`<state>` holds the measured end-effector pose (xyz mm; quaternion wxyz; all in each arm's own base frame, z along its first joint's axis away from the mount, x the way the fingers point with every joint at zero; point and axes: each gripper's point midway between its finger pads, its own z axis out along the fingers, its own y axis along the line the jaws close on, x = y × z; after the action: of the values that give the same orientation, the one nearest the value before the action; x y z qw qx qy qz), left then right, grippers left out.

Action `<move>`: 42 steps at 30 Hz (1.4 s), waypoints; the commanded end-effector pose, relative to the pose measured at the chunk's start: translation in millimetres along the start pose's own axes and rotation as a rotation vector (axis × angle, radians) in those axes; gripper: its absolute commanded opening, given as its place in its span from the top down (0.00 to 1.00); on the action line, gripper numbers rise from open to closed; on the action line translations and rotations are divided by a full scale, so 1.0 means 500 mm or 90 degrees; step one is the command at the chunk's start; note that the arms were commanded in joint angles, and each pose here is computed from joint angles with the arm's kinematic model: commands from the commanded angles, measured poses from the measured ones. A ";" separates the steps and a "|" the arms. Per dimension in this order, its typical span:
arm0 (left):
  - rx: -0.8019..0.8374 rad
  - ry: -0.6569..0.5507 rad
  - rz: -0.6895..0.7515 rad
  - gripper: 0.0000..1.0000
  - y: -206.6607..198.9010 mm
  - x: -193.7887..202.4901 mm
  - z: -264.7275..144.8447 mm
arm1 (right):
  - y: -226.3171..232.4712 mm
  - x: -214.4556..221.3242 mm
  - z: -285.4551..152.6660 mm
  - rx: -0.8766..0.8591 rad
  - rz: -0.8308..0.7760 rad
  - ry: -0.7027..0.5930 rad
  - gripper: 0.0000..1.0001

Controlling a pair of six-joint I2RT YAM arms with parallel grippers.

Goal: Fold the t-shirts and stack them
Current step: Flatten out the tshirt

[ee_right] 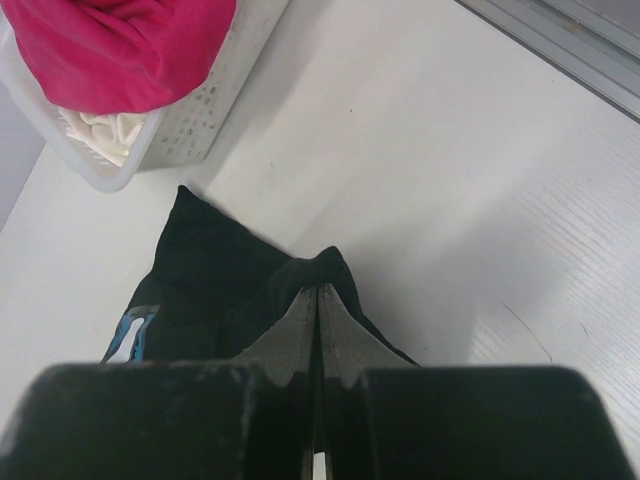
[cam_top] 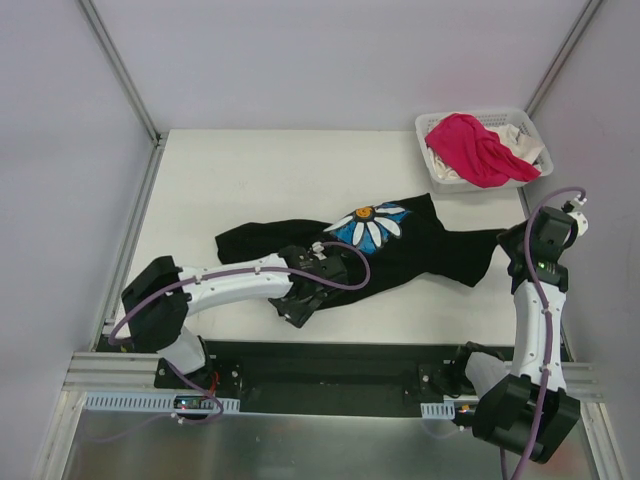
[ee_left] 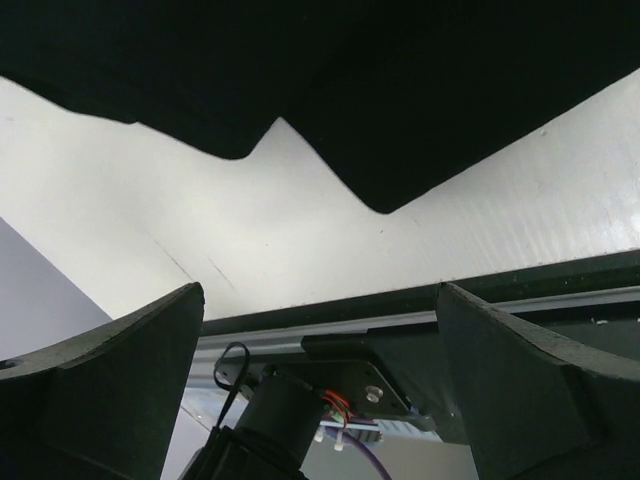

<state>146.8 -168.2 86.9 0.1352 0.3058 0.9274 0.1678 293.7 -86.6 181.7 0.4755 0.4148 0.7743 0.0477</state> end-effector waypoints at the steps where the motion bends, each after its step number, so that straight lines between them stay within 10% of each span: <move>1: 0.028 -0.011 0.037 0.01 -0.039 -0.034 0.011 | 0.029 -0.022 -0.012 -0.038 0.002 -0.027 0.99; 18: 0.075 -0.004 0.038 0.04 -0.101 -0.053 0.095 | 0.028 -0.026 -0.024 -0.038 -0.003 -0.037 0.99; 24: 0.075 -0.010 0.027 0.30 -0.093 -0.057 0.096 | 0.028 -0.027 -0.025 -0.038 -0.006 -0.038 0.99; 36: 0.074 -0.015 -0.006 0.40 -0.047 -0.063 0.100 | 0.023 -0.025 -0.025 -0.033 -0.008 -0.038 0.99; 42: 0.085 -0.015 -0.012 0.63 -0.033 -0.067 0.102 | 0.023 -0.026 -0.026 -0.033 -0.008 -0.040 0.99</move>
<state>183.3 -191.3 31.4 0.1253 0.3017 0.9381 0.1152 292.2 -83.9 191.8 0.4910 0.4073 0.7684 0.0518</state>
